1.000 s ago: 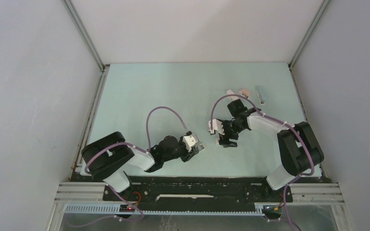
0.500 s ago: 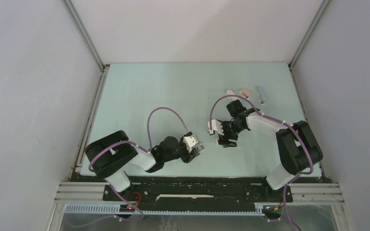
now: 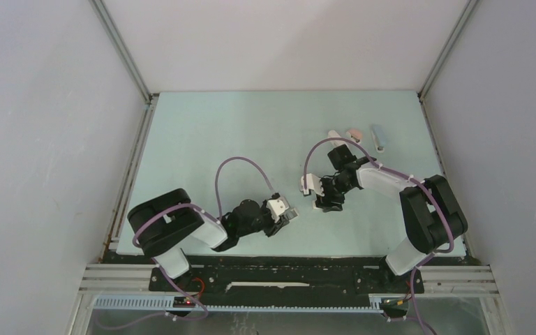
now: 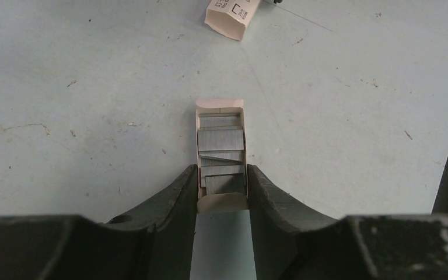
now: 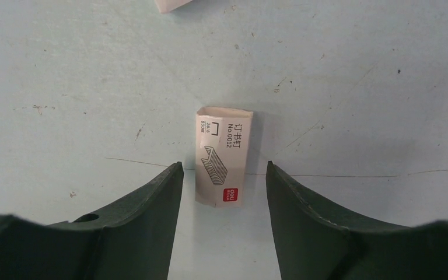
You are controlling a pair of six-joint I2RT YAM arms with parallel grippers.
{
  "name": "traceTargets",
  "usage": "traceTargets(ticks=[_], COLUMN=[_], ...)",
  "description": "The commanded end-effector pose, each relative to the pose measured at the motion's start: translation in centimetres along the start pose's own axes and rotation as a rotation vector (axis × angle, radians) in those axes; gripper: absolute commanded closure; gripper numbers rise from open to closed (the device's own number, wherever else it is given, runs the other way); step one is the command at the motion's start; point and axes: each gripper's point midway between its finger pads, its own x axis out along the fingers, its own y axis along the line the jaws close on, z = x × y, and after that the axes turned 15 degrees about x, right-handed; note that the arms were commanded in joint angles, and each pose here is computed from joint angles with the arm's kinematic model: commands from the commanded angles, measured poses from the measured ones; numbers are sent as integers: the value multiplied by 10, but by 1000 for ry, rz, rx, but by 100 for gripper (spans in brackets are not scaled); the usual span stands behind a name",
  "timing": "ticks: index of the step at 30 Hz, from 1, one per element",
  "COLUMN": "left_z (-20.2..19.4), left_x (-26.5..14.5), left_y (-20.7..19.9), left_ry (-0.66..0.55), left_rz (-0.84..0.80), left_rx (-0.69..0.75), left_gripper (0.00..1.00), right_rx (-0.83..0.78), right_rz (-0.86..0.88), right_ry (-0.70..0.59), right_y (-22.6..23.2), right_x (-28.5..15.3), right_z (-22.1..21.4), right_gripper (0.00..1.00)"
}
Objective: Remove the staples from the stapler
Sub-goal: Close the staple box at the center of the board.
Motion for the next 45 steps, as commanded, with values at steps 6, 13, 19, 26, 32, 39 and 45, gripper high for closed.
traceTargets(ticks=[6,13,19,26,32,39,45], left_z=[0,6,11,17,20,22,25], left_x=[2,10,15,20,23,29,33], left_y=[1,-1,-3,-8,-10,-12,-11], left_ry=[-24,-51,-77,-104,-125,-135,-146], left_rz=[3,-17,-31,-60,-71,-81,-78], left_rx=[57,66,70,63,43,31,29], left_gripper=[60,60,60,60,61,61,61], right_rx=[-44,-72,-85,-86,-60,-10,-18], right_rz=[33,60,78,90,61,62,61], right_ry=[1,6,-1,-22,-31,-32,5], right_y=[8,16,21,25,19,13,11], right_x=[5,8,8,9,0,-8,-3], right_z=[5,7,10,16,14,-2,-8], right_gripper=[41,47,50,52,39,37,41])
